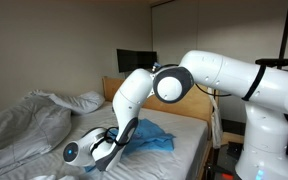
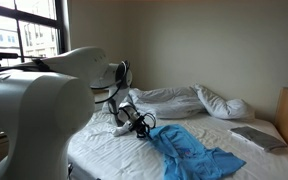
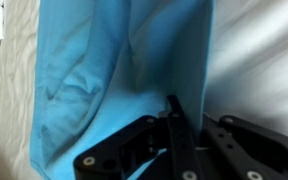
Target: Fold the blue t-shirt from right to left
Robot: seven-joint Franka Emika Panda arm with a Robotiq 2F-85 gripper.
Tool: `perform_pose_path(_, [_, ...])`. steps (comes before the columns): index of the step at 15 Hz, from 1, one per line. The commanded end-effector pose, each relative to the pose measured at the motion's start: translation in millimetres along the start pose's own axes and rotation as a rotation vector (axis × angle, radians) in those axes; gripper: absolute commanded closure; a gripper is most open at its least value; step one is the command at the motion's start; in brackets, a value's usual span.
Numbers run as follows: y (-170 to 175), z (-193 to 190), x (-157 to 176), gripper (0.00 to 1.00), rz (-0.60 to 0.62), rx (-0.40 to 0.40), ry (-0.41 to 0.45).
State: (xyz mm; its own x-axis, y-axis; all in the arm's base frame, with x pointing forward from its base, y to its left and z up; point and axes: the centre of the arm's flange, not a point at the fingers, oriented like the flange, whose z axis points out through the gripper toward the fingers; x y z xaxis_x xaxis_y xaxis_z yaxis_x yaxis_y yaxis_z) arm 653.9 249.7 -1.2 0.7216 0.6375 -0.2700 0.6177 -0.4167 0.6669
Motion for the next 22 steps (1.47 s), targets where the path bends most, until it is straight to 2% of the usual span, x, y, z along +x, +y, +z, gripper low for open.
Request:
perform_pose_path(1, [27.3,-9.8,6.0,0.94,-0.018,0.114,-0.052])
perform_pose_path(7, [107.9,-15.5,6.1,0.95,-0.054,0.4,-0.152])
perform_pose_path(11, [167.8,-10.8,-7.4,0.94,-0.114,0.591,-0.207])
perform_pose_path(15, [215.3,-7.8,-28.7,0.94,-0.133,0.77,-0.321])
perform_pose_path(18, [224.6,-12.6,-48.1,0.94,-0.144,0.857,-0.348])
perform_pose_path(20, [213.6,-26.0,-61.7,0.96,-0.192,0.896,-0.299])
perform_pose_path(21, [207.6,-31.2,-64.5,0.7,-0.198,0.9,-0.263])
perform_pose_path(22, [200.0,-37.8,-68.0,0.69,-0.199,0.909,-0.213])
